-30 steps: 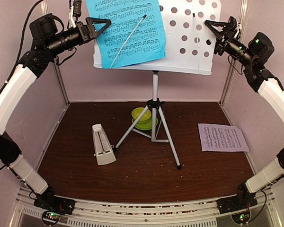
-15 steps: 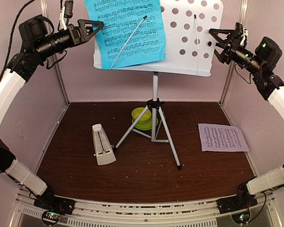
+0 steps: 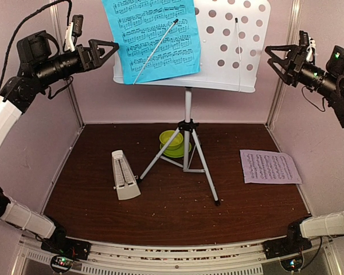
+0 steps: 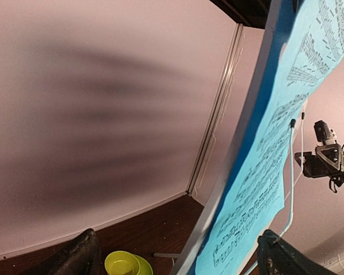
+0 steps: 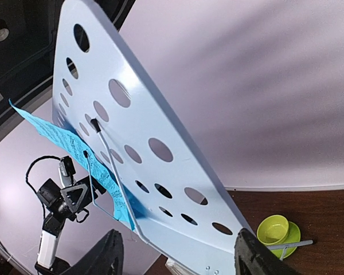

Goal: Set up the instrument practice props

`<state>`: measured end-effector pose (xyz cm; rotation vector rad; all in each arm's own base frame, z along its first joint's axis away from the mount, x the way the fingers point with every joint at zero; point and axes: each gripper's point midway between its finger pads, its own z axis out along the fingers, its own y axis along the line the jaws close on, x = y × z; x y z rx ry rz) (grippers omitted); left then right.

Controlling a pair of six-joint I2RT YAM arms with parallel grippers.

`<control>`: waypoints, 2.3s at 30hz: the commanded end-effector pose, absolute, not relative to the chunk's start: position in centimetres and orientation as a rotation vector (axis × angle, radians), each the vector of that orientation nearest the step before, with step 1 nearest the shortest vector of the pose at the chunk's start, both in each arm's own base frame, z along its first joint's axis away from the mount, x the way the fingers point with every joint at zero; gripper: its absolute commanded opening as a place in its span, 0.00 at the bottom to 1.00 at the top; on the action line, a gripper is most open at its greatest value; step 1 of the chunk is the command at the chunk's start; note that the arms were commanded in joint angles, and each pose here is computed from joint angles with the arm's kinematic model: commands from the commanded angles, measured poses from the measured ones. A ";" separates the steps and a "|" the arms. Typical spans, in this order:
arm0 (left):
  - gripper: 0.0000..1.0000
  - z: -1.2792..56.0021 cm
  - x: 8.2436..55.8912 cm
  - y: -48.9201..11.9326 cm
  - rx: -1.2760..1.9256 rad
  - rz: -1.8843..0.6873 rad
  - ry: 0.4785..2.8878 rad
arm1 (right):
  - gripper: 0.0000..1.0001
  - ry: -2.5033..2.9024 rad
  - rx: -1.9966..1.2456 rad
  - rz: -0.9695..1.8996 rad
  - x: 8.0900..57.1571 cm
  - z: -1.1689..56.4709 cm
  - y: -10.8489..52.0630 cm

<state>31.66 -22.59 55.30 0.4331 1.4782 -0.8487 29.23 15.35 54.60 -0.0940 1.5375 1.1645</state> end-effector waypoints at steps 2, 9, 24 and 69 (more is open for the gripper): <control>0.98 55.7 31.5 -21.9 0.421 -0.829 1.430 | 0.59 1.542 -0.113 1.148 27.3 55.9 15.0; 0.98 54.3 32.1 -22.8 0.447 -0.832 1.497 | 0.48 1.527 -0.162 1.159 25.3 56.7 15.9; 0.98 51.3 33.5 -24.5 0.481 -0.667 1.606 | 0.47 1.573 -0.220 1.181 26.1 55.2 17.8; 0.98 52.4 30.1 -15.4 0.217 -0.531 1.563 | 0.68 1.626 0.029 1.052 27.5 51.0 11.7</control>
